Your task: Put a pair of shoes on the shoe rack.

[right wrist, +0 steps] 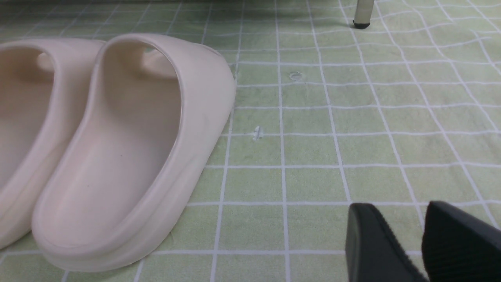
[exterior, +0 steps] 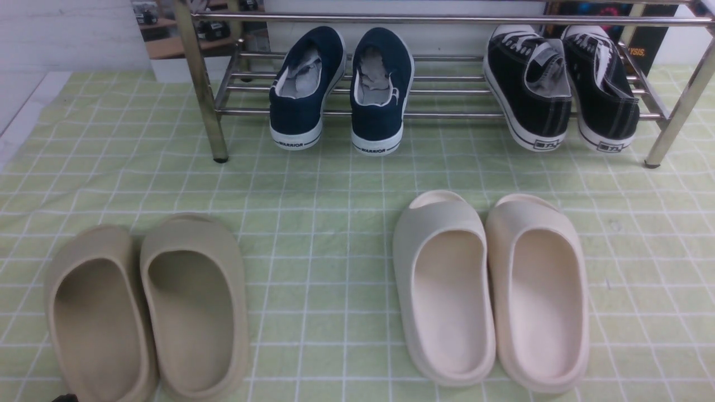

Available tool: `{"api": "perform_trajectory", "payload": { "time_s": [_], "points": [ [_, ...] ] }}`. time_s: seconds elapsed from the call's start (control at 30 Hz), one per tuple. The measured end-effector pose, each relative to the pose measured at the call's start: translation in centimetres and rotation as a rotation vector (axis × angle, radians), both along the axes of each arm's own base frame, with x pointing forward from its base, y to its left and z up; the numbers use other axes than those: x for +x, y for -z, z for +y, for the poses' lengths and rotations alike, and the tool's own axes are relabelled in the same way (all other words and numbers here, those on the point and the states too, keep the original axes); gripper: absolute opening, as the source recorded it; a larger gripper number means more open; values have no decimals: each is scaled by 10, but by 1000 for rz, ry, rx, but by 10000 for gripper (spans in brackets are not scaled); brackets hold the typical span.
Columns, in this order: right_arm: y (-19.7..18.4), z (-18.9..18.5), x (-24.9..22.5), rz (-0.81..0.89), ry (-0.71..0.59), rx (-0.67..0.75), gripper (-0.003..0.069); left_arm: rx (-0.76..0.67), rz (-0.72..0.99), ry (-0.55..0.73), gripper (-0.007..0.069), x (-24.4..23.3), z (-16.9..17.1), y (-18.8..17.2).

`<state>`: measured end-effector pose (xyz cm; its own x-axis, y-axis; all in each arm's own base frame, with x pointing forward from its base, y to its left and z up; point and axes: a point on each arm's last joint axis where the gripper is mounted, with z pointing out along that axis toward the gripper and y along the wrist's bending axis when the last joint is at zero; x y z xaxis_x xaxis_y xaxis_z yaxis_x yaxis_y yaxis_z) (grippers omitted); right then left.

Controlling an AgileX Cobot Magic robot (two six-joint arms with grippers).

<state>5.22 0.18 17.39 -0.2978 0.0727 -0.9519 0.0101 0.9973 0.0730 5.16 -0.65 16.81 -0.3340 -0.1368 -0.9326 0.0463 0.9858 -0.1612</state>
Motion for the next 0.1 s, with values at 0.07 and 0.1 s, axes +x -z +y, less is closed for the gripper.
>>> {"api": "perform_trajectory", "payload": {
  "time_s": [0.07, 0.1],
  "points": [
    [0, 0, 0, 0, 0, 0, 239, 0, 0, 0, -13, 0, 0, 0],
    [0, 0, 0, 0, 0, 0, 239, 0, 0, 0, -13, 0, 0, 0]
  ]
}}
